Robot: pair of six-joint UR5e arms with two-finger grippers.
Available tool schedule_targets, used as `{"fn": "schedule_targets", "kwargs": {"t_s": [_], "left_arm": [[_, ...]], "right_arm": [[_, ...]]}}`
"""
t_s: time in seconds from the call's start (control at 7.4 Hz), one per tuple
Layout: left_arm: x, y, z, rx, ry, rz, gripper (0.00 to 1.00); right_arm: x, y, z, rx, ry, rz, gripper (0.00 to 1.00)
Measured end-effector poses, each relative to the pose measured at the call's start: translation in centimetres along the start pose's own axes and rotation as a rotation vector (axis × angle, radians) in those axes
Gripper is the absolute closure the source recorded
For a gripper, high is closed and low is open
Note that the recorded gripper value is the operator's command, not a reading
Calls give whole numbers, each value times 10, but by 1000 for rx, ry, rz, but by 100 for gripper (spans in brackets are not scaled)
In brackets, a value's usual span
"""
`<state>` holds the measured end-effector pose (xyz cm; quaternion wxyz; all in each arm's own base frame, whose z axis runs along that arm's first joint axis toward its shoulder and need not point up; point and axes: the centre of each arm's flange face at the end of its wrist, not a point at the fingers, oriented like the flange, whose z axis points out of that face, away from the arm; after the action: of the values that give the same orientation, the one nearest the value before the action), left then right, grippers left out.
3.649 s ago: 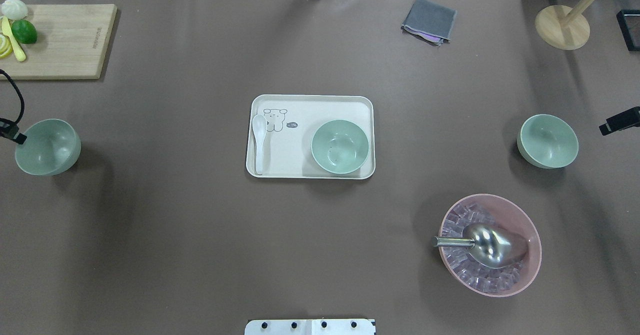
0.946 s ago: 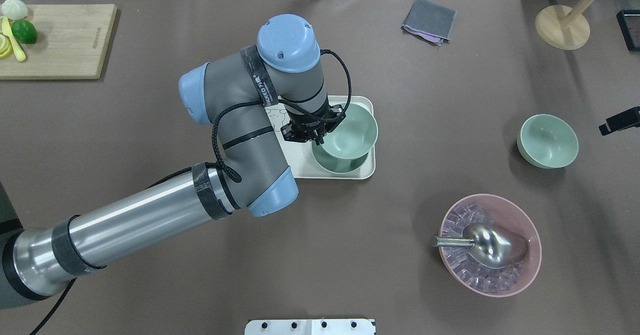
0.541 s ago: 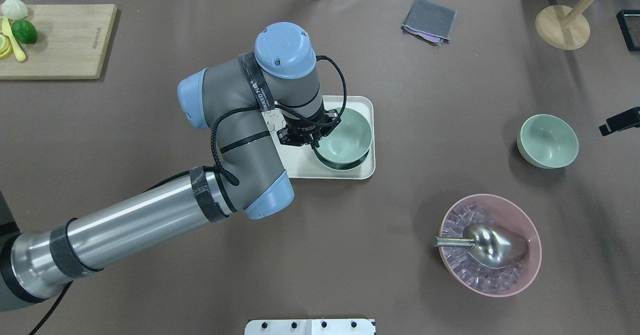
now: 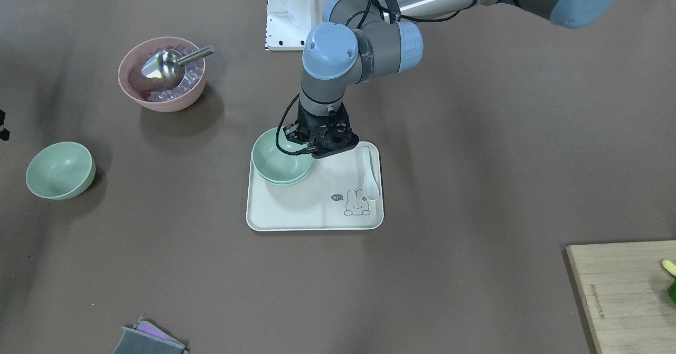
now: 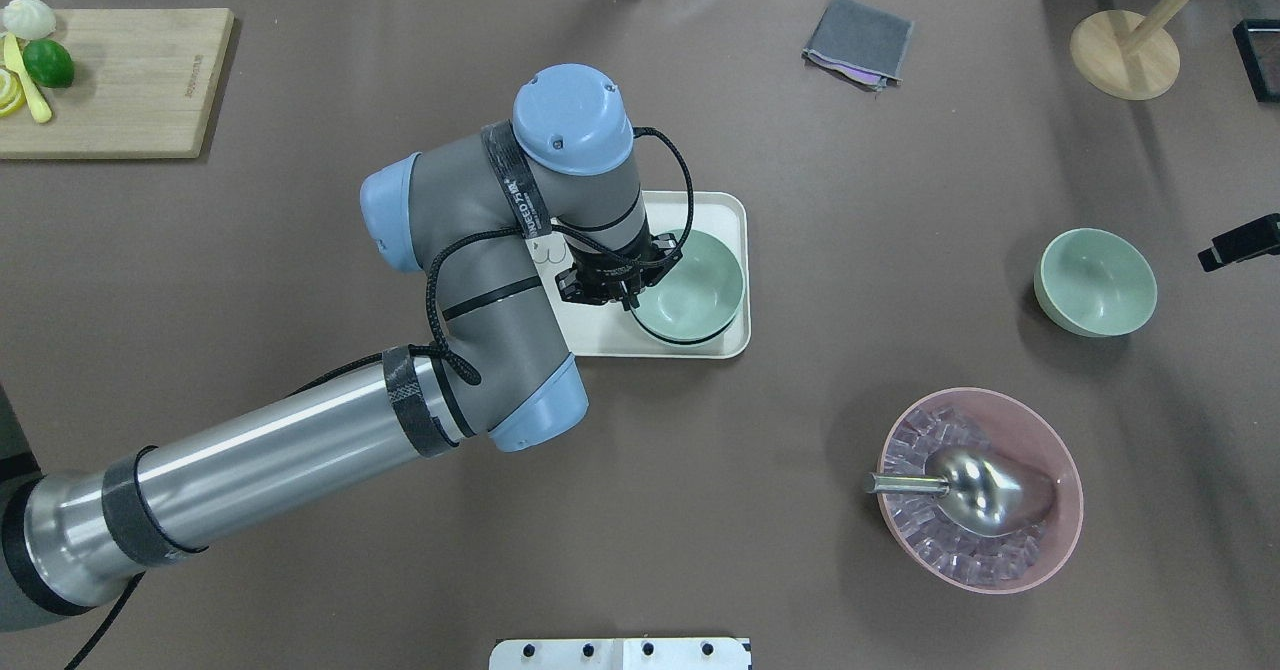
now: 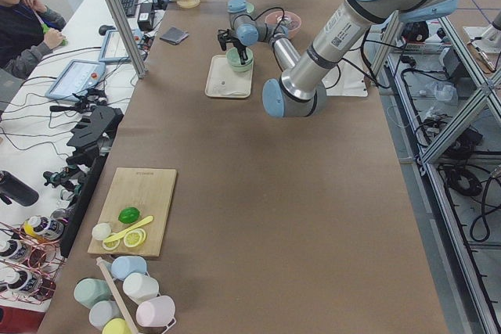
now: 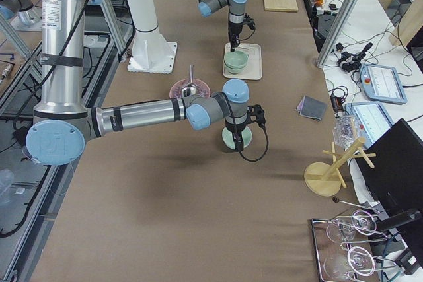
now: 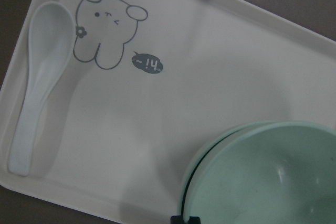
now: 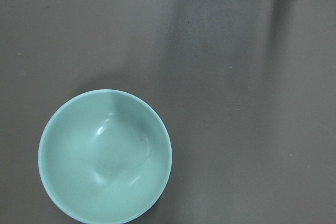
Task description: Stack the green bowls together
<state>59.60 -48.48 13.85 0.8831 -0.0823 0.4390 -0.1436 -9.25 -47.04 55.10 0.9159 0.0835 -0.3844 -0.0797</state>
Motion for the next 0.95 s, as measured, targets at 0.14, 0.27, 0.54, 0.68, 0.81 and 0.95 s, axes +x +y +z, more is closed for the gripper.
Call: {"fn": "schedule_targets", "kwargs": {"t_s": [0.14, 0.27, 0.54, 0.68, 0.81, 0.95], "left_arm": [[0, 1, 1, -2, 1, 2, 100], [1, 2, 4, -3, 5, 6, 100], [1, 1, 10, -5, 15, 13, 100], [1, 1, 12, -5, 17, 14, 100], [1, 1, 12, -5, 17, 14, 100], [1, 1, 12, -6, 18, 15, 100]], "right_arm": [[0, 0, 0, 0, 0, 0, 0], [0, 0, 0, 0, 0, 0, 0], [0, 0, 0, 0, 0, 0, 0], [0, 0, 0, 1, 0, 0, 0], [0, 0, 0, 1, -1, 1, 0], [0, 0, 0, 1, 0, 1, 0]]}}
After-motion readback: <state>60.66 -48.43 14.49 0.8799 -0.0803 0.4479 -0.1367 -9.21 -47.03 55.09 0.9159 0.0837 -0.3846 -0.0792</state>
